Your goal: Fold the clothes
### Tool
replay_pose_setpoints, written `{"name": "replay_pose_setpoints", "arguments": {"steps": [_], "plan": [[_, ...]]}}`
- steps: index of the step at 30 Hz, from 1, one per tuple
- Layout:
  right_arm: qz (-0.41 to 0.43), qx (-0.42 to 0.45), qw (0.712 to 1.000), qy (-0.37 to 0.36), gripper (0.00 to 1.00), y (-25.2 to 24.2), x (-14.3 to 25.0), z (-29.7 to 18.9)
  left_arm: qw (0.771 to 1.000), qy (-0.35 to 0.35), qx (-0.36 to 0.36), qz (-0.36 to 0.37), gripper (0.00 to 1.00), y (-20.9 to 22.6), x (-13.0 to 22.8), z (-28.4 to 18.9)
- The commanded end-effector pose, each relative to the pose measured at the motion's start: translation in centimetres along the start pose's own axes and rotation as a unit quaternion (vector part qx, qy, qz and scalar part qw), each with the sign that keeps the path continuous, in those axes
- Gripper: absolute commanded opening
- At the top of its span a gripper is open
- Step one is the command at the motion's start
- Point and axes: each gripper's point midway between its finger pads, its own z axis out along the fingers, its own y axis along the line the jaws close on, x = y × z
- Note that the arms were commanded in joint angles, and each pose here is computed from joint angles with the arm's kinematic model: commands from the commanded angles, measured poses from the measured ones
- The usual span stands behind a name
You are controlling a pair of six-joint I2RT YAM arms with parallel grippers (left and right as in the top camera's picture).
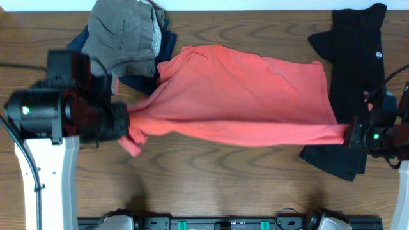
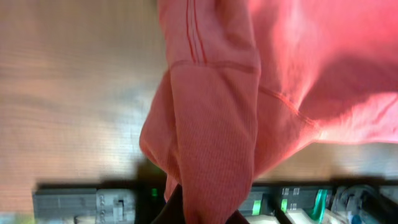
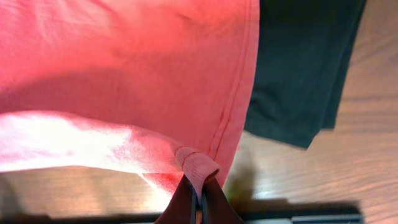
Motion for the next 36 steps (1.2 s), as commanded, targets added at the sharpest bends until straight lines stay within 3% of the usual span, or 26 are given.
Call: {"name": "replay_pose_setpoints", "arguments": {"steps": [1, 8, 20, 33, 34, 35, 36], "plan": [[0.025, 0.007, 0.999, 0.036, 0.01, -0.8, 1.3, 1.8, 0.996, 0.075, -0.02, -0.032, 0.06, 1.3, 3.3, 3.0], [0.029, 0.009, 0.999, 0.043, 0.01, -1.2, 1.2, 3.5, 0.994, 0.096, -0.024, -0.047, 0.06, 2.2, 3.8, 7.8], [0.036, 0.013, 0.998, 0.059, 0.01, -2.8, -2.5, 9.2, 1.0, 0.002, -0.01, -0.03, 0.06, 2.4, -4.9, 14.4], [0.047, 0.012, 0.993, 0.105, 0.01, -4.3, -4.2, 15.4, 0.997, 0.068, -0.008, 0.033, 0.06, 0.0, -6.1, 23.1], [0.049, 0.012, 0.993, 0.109, 0.01, -4.4, -4.3, 15.9, 0.997, 0.07, -0.008, 0.037, 0.08, -0.2, -6.1, 23.6], [0.05, 0.012, 0.992, 0.112, 0.02, -4.5, -4.3, 16.3, 0.997, 0.069, -0.008, 0.039, 0.15, -0.3, -6.2, 23.8], [0.055, 0.012, 0.992, 0.114, 0.08, -4.6, -4.4, 16.9, 0.997, 0.067, -0.009, 0.039, 0.31, -0.2, -6.4, 24.1]]}}
